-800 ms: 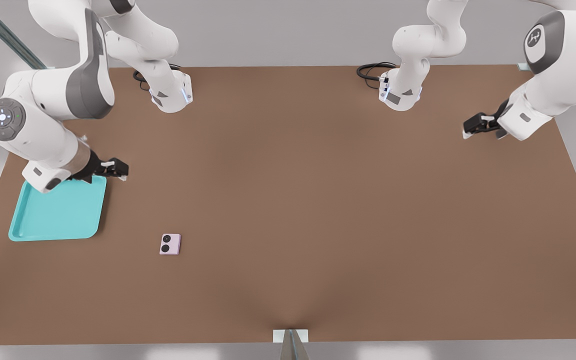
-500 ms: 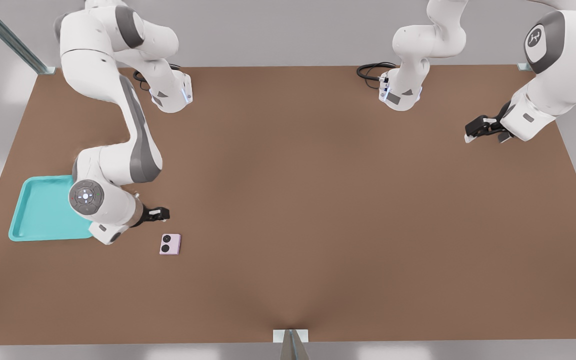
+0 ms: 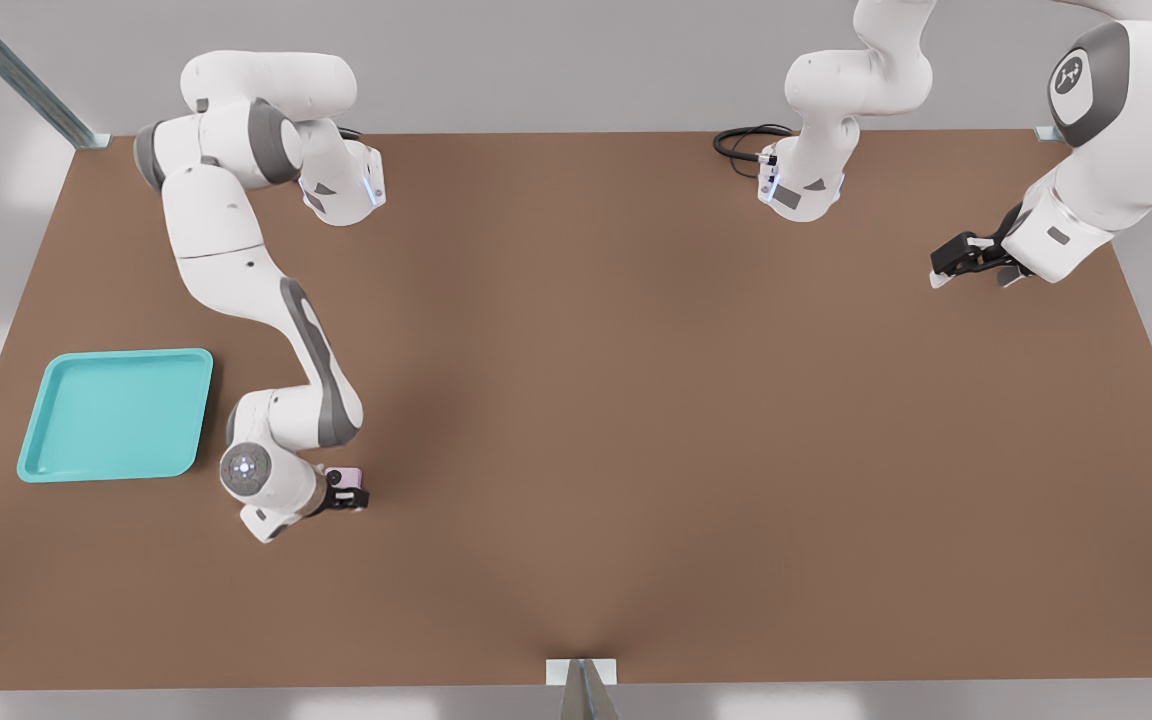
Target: Keep left arm still and place phone on the tray with right arm
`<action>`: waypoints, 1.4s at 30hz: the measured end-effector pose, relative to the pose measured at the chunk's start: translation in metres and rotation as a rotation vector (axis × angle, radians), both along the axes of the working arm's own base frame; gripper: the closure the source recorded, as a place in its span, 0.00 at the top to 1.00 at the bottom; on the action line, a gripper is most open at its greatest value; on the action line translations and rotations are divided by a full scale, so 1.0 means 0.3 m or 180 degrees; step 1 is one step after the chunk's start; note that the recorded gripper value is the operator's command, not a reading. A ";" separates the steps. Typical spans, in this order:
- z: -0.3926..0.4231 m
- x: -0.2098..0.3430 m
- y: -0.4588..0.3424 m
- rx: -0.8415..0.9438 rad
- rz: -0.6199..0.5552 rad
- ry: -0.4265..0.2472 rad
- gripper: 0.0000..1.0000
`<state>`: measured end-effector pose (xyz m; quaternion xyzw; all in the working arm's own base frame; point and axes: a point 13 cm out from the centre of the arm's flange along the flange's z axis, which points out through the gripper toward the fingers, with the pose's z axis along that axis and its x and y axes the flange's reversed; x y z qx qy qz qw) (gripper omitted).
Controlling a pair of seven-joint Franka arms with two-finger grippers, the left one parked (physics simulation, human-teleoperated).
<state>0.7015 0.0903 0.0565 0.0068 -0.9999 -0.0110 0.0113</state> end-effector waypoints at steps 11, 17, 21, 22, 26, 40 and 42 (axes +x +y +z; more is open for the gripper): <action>-0.036 -0.048 -0.043 0.0002 -0.0308 -0.0081 1.00; -0.090 -0.048 -0.020 0.0005 -0.0384 -0.0130 0.92; -0.089 -0.043 -0.015 0.0016 -0.0431 -0.0159 0.75; -0.086 -0.040 -0.015 0.0019 -0.0441 -0.0169 0.75; -0.008 -0.013 -0.009 0.0033 -0.0463 -0.0251 0.75; 0.318 -0.298 -0.920 -0.0197 -0.1123 0.0050 0.72; 0.272 -0.371 -1.072 -0.0154 -0.1199 0.0127 0.73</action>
